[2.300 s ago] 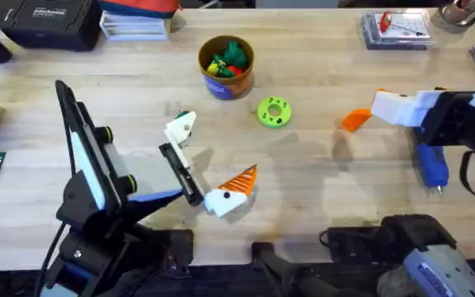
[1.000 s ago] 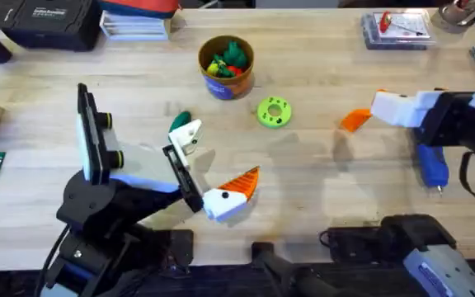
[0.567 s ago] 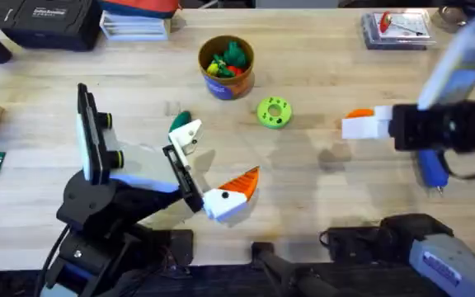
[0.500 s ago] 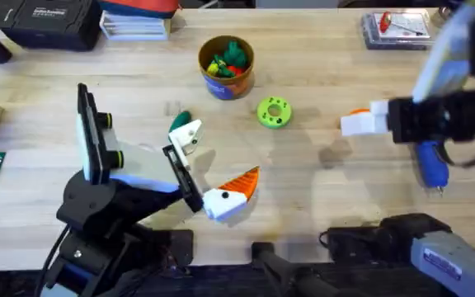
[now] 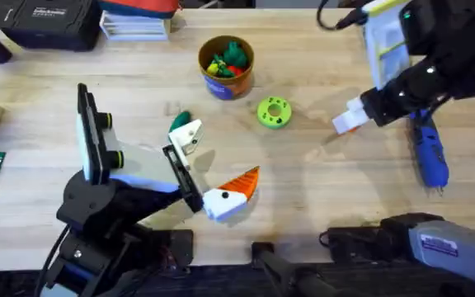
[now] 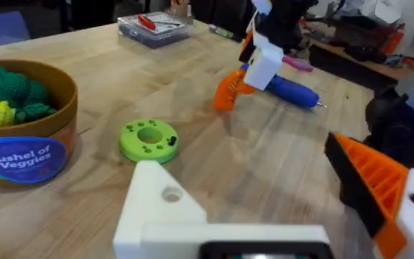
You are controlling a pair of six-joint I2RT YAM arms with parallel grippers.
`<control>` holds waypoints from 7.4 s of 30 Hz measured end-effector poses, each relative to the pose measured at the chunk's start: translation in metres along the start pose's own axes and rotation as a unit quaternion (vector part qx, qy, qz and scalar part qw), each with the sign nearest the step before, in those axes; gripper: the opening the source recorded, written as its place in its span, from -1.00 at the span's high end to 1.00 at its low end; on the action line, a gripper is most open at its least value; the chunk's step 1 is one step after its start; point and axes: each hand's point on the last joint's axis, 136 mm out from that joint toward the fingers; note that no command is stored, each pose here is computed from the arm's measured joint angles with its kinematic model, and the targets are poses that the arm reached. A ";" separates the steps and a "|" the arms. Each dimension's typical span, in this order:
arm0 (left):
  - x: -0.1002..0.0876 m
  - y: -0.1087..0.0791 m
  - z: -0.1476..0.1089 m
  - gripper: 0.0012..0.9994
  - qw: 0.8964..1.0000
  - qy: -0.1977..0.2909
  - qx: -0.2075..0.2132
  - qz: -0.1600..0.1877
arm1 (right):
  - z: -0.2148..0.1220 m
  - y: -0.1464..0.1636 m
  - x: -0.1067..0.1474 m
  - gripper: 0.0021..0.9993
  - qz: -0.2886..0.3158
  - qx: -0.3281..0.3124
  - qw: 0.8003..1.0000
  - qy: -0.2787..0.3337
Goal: Pick up the gripper from the table and insert it into the empty holder that is missing its gripper. Then pick up a screw, insert it into the mounting hole, and use the screwdriver to tighten it. Finally, clean up the table by picking up the vegetable and placing it into the bucket.
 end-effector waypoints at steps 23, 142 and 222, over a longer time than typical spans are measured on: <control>0.000 0.000 0.000 -0.97 1.000 0.000 0.000 0.000 | 0.036 -0.004 -0.003 0.98 -0.074 0.020 0.996 0.052; 0.003 0.030 -0.003 -0.97 0.996 0.006 -0.083 -0.027 | -0.072 0.314 -0.042 0.99 0.156 -0.639 0.687 0.308; 0.004 0.042 -0.006 -0.97 0.992 0.006 -0.118 -0.040 | -0.068 0.349 -0.049 0.77 0.160 -0.632 0.715 0.253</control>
Point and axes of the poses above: each hand's point on the last joint's axis, 136 mm out from that joint toward the fingers, its own z axis out along the fingers, its own y axis along the line the jaws close on, x = y × z, and after that the axes turned 15 degrees about z, right-handed
